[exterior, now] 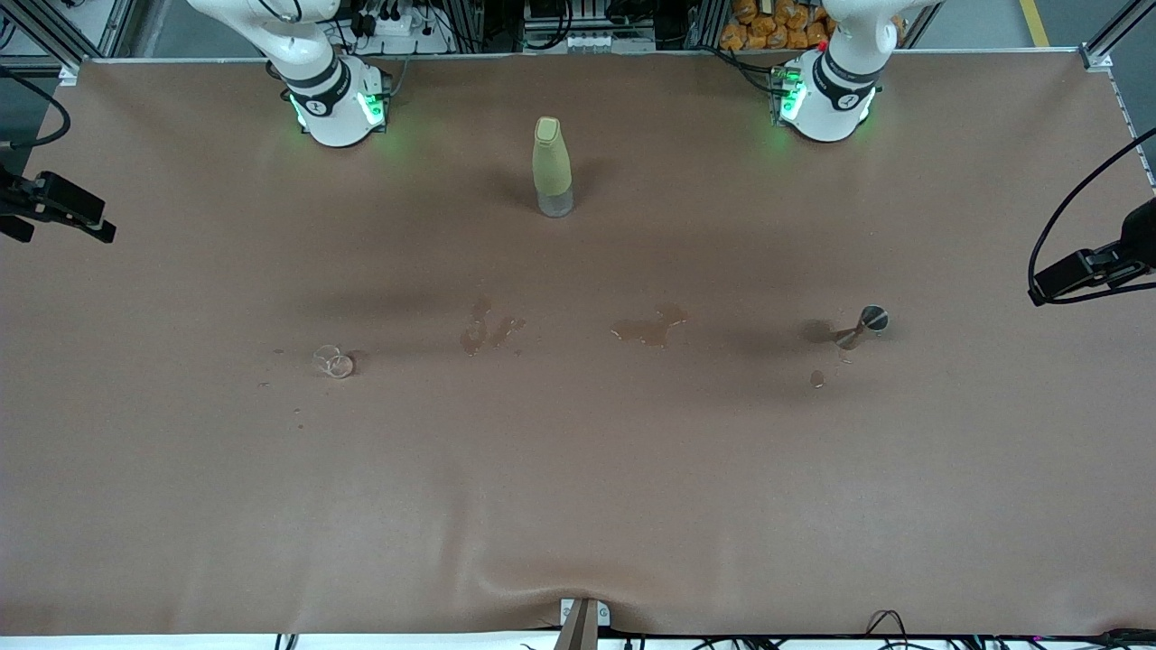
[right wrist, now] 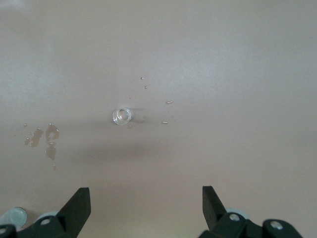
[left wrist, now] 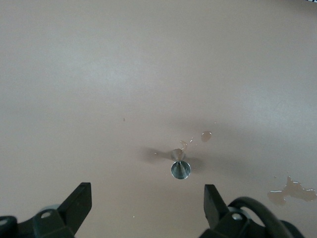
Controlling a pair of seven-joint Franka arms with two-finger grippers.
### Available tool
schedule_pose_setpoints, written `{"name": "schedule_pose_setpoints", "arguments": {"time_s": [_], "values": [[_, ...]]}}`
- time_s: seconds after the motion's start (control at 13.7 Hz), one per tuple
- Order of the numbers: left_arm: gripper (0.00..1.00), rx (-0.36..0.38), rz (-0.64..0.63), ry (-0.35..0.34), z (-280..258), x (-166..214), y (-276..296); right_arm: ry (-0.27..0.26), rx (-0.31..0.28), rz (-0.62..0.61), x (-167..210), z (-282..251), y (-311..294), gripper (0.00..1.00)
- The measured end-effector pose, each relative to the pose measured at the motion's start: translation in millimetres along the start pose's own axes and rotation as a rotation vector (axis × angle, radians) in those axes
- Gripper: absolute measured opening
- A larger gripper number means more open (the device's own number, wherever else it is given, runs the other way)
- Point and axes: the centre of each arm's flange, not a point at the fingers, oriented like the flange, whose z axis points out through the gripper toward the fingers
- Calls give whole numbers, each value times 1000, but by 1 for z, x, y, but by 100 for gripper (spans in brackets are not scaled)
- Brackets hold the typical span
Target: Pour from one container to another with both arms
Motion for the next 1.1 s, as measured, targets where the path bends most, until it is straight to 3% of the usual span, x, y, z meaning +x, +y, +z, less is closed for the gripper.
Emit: {"name": "schedule_pose_setpoints", "arguments": {"time_s": [1.1], "values": [[100,1,1,-3,0,0,0,1,-5,7,0,-1,4,100]]}}
